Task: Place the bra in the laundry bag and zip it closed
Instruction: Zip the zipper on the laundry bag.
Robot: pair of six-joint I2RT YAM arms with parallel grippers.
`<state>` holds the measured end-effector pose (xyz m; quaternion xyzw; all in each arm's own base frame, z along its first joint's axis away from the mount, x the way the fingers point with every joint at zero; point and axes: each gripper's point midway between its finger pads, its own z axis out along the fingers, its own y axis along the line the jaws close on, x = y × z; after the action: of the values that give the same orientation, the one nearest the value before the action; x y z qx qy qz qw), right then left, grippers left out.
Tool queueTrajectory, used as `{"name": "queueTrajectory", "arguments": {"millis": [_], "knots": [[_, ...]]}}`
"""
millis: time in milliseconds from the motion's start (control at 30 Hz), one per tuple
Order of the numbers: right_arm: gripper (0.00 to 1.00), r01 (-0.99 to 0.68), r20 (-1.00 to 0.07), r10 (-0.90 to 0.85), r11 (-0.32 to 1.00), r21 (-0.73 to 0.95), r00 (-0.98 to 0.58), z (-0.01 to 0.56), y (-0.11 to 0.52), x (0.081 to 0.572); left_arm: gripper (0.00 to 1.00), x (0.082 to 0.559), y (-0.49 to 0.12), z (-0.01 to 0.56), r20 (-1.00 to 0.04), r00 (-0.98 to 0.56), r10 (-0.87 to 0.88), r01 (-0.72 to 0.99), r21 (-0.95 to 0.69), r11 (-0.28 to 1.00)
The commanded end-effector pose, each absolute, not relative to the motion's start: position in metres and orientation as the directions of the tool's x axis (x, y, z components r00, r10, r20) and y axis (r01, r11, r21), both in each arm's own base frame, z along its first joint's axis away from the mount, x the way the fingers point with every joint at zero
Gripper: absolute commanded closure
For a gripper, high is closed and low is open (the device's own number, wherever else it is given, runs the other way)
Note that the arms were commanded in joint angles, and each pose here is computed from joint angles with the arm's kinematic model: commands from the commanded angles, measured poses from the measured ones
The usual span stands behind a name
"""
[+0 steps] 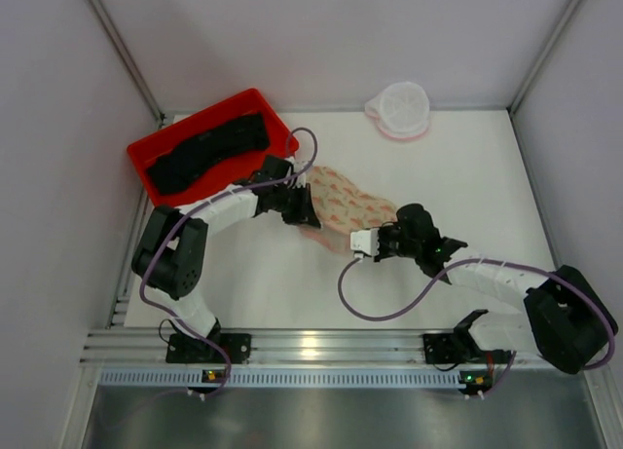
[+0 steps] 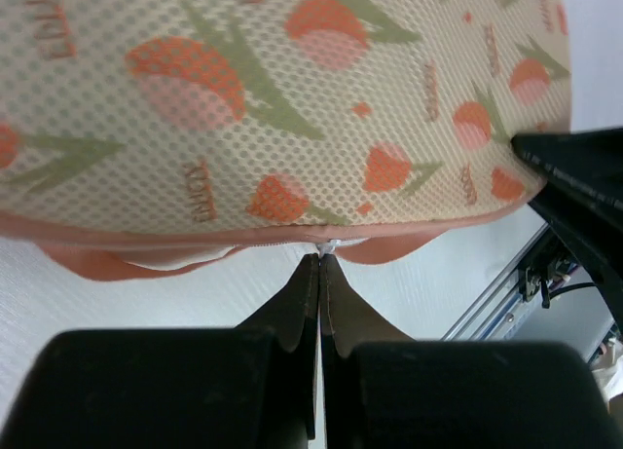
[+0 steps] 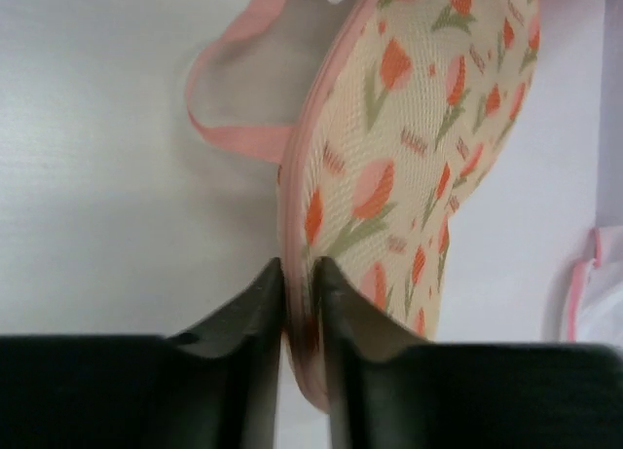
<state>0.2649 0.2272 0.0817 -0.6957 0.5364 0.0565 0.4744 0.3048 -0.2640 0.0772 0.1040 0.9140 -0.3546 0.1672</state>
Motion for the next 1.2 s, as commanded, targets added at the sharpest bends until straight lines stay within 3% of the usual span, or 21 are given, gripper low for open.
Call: {"name": "queueTrajectory", "arguments": {"millis": [0, 100, 200, 367, 467, 967, 1167], "knots": [[0.73, -0.785, -0.547, -0.732, 0.028, -0.619, 0.406, 0.078, 0.203, 0.276, 1.00, 0.314, -0.263, 0.089, -0.411, -0.908, 0.080, 0.339, -0.609, 0.717], [0.51, -0.781, -0.571, -0.719, 0.063, -0.621, 0.396, 0.093, 0.207, 0.284, 1.00, 0.302, -0.275, 0.096, -0.385, -0.919, 0.087, 0.336, -0.647, 0.684], [0.46, -0.771, -0.591, -0.678, 0.056, -0.634, 0.437, 0.113, 0.220, 0.285, 1.00, 0.287, -0.289, 0.099, -0.364, -0.924, 0.113, 0.344, -0.668, 0.660], [0.47, -0.811, -0.664, -0.633, 0.095, -0.577, 0.398, 0.131, 0.243, 0.283, 1.00, 0.276, -0.300, 0.101, -0.324, -0.939, 0.114, 0.318, -0.693, 0.647], [0.51, -0.827, -0.674, -0.603, 0.040, -0.560, 0.427, 0.126, 0.260, 0.269, 1.00, 0.276, -0.303, 0.104, -0.312, -0.945, 0.104, 0.303, -0.705, 0.641], [0.49, -0.812, -0.655, -0.567, -0.041, -0.583, 0.499, 0.113, 0.289, 0.265, 1.00, 0.272, -0.304, 0.107, -0.289, -0.952, 0.096, 0.283, -0.722, 0.631], [0.59, -0.796, -0.610, -0.598, -0.078, -0.601, 0.519, 0.092, 0.297, 0.274, 1.00, 0.267, -0.301, 0.107, -0.295, -0.950, 0.102, 0.291, -0.720, 0.630]]}}
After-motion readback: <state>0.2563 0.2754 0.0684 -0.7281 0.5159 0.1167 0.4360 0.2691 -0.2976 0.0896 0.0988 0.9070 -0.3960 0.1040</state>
